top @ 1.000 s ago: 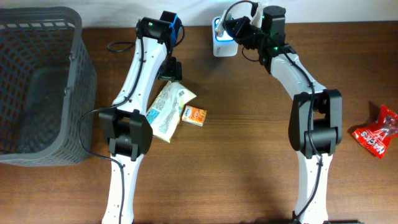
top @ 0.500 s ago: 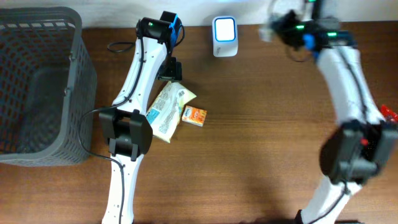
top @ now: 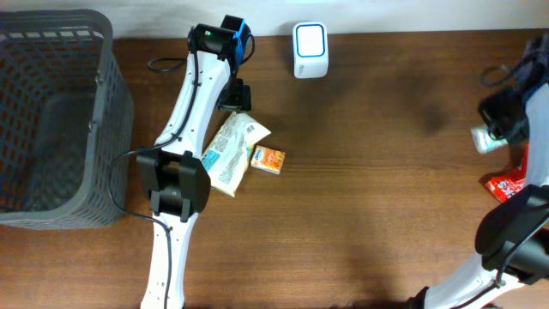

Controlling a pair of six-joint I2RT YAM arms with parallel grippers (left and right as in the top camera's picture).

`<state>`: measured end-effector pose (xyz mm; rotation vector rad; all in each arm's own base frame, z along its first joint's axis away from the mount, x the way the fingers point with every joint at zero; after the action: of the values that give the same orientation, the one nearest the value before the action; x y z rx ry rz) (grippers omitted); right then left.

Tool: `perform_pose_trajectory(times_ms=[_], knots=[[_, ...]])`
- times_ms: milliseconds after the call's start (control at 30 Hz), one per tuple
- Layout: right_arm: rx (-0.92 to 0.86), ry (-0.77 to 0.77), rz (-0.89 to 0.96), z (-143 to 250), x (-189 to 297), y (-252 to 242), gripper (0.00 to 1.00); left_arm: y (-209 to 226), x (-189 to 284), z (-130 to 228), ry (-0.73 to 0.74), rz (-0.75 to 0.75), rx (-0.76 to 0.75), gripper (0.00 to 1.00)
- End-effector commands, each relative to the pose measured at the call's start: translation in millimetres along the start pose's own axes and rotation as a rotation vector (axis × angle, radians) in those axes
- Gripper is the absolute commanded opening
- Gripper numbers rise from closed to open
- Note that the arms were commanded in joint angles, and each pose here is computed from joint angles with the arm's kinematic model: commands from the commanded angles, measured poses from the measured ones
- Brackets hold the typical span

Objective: Scan the item barcode
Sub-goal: 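Carry the teal pack to the right edge beside the red bag, release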

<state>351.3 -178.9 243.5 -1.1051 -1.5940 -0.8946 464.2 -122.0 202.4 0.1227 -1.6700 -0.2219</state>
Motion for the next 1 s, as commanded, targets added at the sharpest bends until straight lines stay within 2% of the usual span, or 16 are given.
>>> perform_pose_trajectory(times_ms=[0, 167, 267, 300, 367, 400, 467, 667, 833, 900, 967], knots=[[-0.045, -0.033, 0.117, -14, -26, -27, 0.04, -1, -2, 0, 0.007, 0.003, 0.012, 0.99], [-0.091, -0.057, 0.108, -24, -41, -38, 0.05, -1, -2, 0, 0.008, 0.003, 0.011, 0.99], [-0.095, -0.077, 0.089, -27, -43, -35, 0.17, -1, -2, 0, 0.008, 0.003, 0.011, 0.99], [-0.098, -0.084, 0.081, -28, -43, -34, 0.22, -1, -2, 0, 0.008, 0.003, 0.011, 0.99], [-0.101, -0.097, 0.070, -30, -43, -33, 0.49, -1, -2, 0, 0.008, 0.002, 0.011, 0.99], [-0.102, -0.101, 0.067, -30, -43, -32, 0.59, -1, -2, 0, 0.008, 0.003, 0.011, 0.99], [-0.100, -0.099, 0.062, -30, -43, -32, 0.71, -1, -2, 0, 0.007, 0.003, 0.012, 0.99], [0.055, 0.062, -0.120, -18, -42, -19, 0.76, -3, 3, 2, 0.018, 0.059, 0.000, 0.99], [0.061, 0.211, -0.286, -6, -38, -9, 0.84, 9, 53, 13, -0.047, 0.106, -0.009, 0.99], [0.060, 0.275, -0.369, -2, -35, -3, 0.99, 15, 76, 19, -0.089, 0.125, -0.010, 0.99], [0.060, 0.310, -0.415, 0, -33, 0, 0.99, 16, 88, 23, -0.109, 0.165, -0.010, 0.99]])
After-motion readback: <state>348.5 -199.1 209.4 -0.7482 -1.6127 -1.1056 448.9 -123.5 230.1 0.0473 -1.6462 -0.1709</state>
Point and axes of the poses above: each gripper's point midway between its finger pads, its own x axis back along the fingers, its own y axis along the line the jaws close on, z = x × y, the point moved 10 cm from there along x, back along the fingers, and after that the axes turned 4 degrees about -x, right-handed, at the moved point
